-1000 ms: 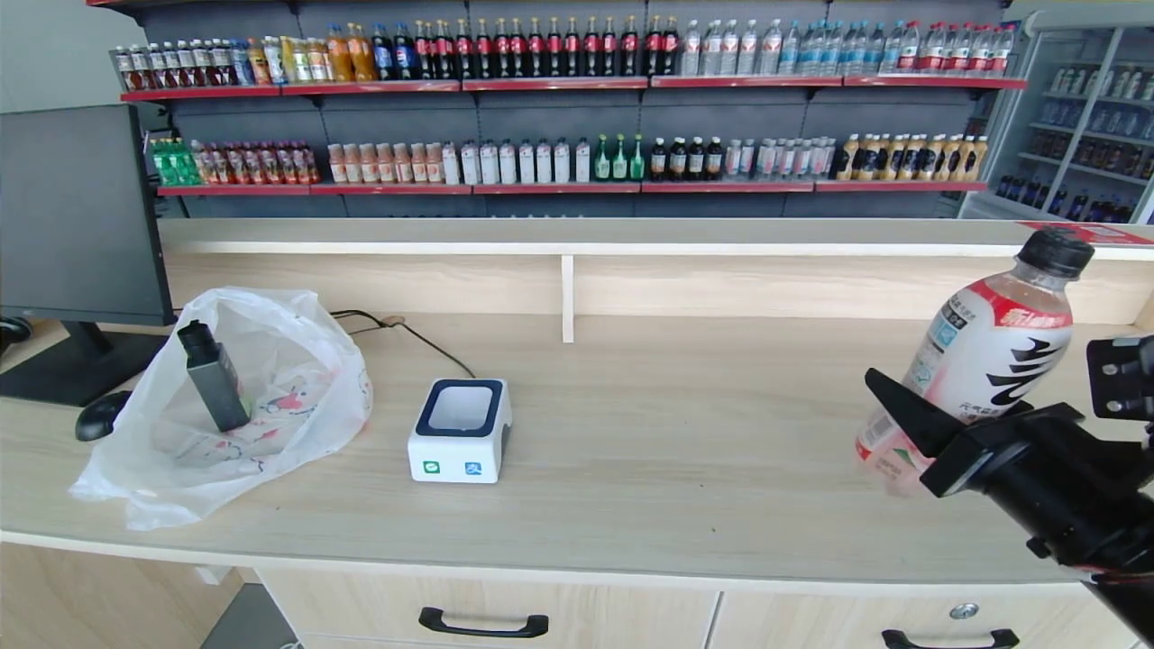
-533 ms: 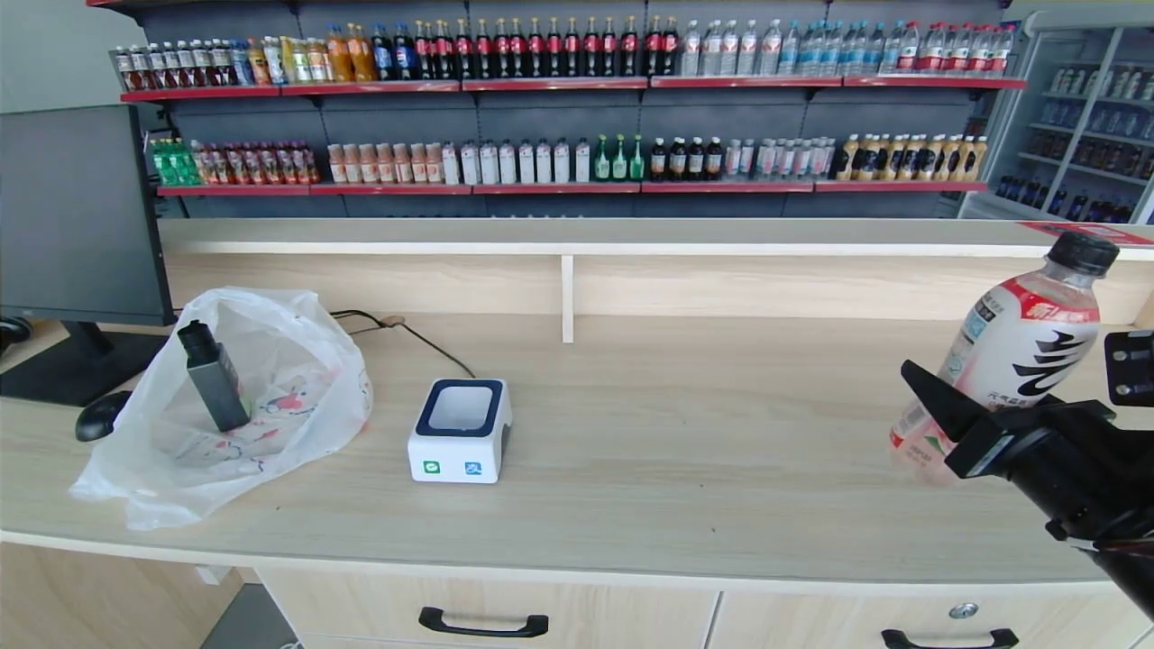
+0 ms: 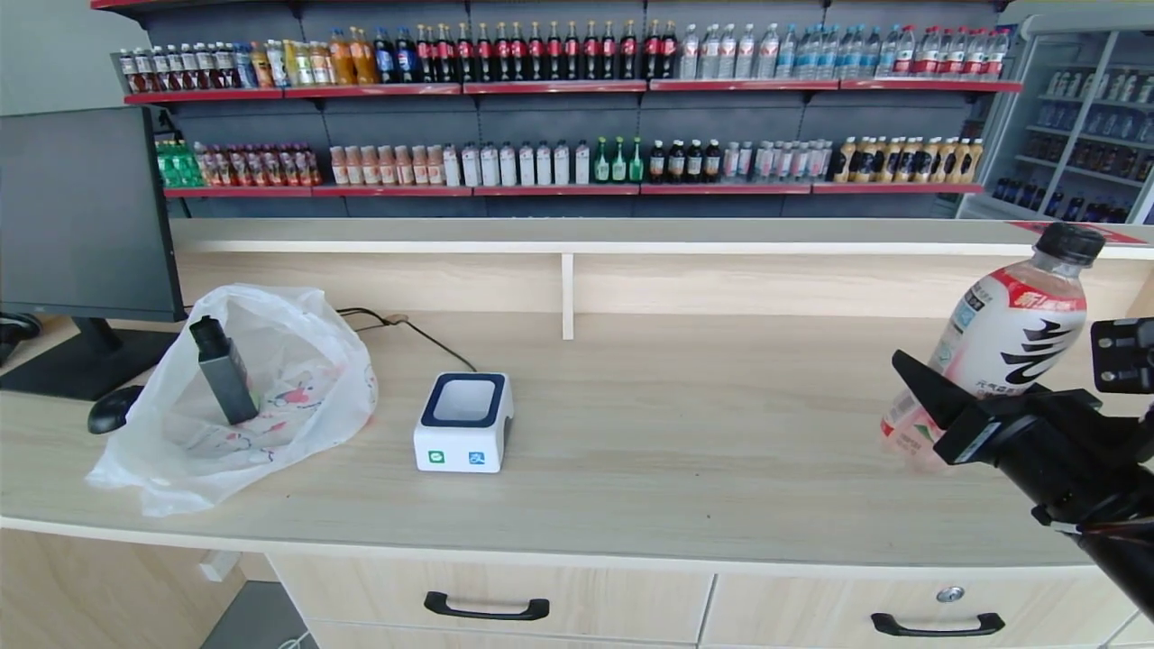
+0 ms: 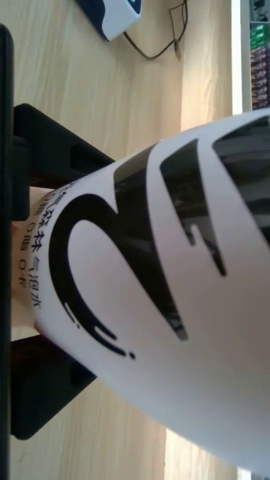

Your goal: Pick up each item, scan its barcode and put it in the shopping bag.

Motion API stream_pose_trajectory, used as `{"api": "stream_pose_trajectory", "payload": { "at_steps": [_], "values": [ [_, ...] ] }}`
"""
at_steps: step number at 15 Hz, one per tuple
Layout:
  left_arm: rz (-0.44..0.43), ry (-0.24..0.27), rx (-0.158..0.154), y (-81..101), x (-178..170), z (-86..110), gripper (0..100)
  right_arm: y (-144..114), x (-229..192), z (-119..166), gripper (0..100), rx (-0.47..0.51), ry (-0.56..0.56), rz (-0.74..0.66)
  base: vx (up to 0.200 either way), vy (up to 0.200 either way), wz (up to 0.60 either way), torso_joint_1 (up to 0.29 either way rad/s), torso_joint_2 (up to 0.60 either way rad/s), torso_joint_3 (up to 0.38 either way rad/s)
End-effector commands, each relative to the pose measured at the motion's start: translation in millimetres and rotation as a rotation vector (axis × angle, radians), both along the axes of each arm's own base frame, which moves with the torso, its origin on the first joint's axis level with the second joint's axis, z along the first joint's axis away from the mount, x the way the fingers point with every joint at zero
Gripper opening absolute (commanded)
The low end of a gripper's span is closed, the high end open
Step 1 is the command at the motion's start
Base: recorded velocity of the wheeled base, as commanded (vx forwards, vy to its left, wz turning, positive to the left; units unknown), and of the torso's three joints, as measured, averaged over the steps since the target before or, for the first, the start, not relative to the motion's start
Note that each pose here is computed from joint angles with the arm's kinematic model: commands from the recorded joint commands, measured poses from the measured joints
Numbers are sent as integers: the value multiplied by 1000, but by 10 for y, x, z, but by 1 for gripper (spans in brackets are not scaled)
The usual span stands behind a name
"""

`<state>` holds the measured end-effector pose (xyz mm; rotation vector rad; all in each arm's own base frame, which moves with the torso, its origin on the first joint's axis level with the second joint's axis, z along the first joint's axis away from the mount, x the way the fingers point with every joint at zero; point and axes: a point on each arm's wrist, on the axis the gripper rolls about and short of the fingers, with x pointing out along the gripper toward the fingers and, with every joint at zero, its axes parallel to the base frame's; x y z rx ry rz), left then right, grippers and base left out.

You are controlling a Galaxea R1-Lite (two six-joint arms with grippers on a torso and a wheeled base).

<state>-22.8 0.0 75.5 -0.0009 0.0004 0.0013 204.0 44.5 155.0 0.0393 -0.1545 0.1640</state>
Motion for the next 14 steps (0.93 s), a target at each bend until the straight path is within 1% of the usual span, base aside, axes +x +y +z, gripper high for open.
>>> {"api": "stream_pose_trajectory", "payload": {
  "at_steps": [1,14],
  "values": [
    [0,0,-1,0,0,0,100,2,11,-5,0,-1,4,0,0,0,0,0,0,0],
    [0,0,-7,0,0,0,100,-5,-6,-5,0,-1,4,-2,0,200,0,5,4,2]
  ]
}}
